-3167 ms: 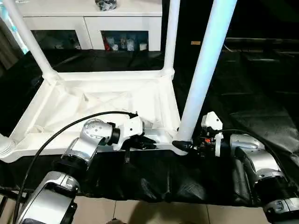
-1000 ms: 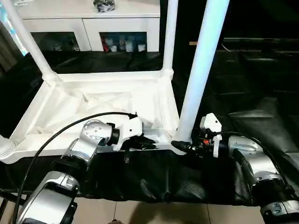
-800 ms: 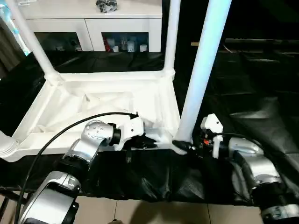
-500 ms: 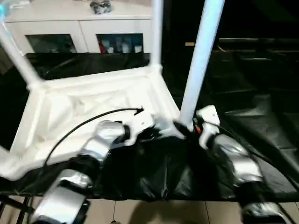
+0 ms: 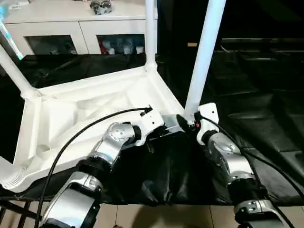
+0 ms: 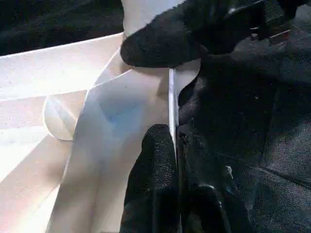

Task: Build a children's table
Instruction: Rotate leg to tighten

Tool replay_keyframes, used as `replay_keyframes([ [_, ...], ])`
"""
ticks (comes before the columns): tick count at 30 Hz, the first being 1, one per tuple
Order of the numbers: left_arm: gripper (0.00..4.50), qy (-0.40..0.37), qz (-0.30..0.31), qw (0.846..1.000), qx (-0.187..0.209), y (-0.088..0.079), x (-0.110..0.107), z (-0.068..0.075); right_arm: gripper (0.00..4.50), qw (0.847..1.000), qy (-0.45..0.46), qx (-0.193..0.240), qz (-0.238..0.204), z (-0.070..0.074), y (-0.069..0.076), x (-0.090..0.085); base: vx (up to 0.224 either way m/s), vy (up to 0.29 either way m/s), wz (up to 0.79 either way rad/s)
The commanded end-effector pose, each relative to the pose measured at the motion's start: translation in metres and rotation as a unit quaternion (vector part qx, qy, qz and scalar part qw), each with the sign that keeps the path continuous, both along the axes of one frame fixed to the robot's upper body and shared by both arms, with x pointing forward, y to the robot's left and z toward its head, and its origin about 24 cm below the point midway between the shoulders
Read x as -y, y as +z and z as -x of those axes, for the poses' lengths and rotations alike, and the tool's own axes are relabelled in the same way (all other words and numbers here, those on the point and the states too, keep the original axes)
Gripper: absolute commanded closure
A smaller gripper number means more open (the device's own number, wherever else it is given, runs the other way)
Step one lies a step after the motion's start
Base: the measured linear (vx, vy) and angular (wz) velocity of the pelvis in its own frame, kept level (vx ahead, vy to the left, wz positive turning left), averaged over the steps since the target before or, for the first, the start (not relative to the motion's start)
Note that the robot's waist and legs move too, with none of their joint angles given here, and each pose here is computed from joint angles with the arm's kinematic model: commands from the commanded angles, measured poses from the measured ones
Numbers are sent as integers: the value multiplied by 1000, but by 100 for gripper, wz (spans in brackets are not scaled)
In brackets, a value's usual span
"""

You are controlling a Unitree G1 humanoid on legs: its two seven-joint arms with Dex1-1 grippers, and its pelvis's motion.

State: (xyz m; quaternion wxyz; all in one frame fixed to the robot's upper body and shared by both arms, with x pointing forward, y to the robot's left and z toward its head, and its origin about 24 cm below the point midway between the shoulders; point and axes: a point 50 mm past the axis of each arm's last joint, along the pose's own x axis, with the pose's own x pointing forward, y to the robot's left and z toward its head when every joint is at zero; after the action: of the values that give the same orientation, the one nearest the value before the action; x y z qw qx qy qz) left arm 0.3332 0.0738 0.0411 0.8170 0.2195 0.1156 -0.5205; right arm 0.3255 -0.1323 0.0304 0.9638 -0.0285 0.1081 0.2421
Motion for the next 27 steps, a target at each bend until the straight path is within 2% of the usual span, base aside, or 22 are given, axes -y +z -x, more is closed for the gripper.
replay_keyframes([
  [1, 450, -59, 27, 998, 22, 11, 10, 6, 72, 995, 100, -7, 2, 9, -5, -19, 0, 0, 0],
  [4, 450, -90, 16, 996, 13, 8, -5, 11, 72, 987, 162, -3, 12, 13, 2, -1, 0, 0, 0],
  [9, 450, -102, 29, 994, 0, 10, -14, 11, 72, 977, 212, -5, 32, 18, 4, 9, 0, 0, 0],
  [11, 450, -124, 28, 992, -15, 11, -22, 13, 72, 966, 257, -14, 23, 23, 7, 15, 0, 0, 0],
  [13, 450, -134, 28, 990, -22, 11, -25, 14, 72, 962, 272, -18, 17, 25, 8, 16, 0, 0, 0],
  [15, 450, -149, 24, 988, -30, 11, -31, 15, 72, 950, 311, -35, 6, 31, 9, 18, 0, 0, 0],
  [17, 450, -156, 15, 987, -33, 11, -34, 16, 100, 942, 333, -48, 7, 34, 8, 18, 0, 0, 0],
  [19, 450, -160, 15, 986, -38, 11, -36, 16, 107, 935, 350, -61, 3, 37, 7, 19, 0, 0, 0],
  [22, 450, -164, 16, 985, -42, 11, -37, 16, 142, 931, 359, -65, 1, 39, 7, 18, 0, 0, 0],
  [27, 450, -176, 18, 983, -51, 11, -39, 19, 172, 924, 376, -74, -2, 43, 6, 18, 0, 0, 0],
])
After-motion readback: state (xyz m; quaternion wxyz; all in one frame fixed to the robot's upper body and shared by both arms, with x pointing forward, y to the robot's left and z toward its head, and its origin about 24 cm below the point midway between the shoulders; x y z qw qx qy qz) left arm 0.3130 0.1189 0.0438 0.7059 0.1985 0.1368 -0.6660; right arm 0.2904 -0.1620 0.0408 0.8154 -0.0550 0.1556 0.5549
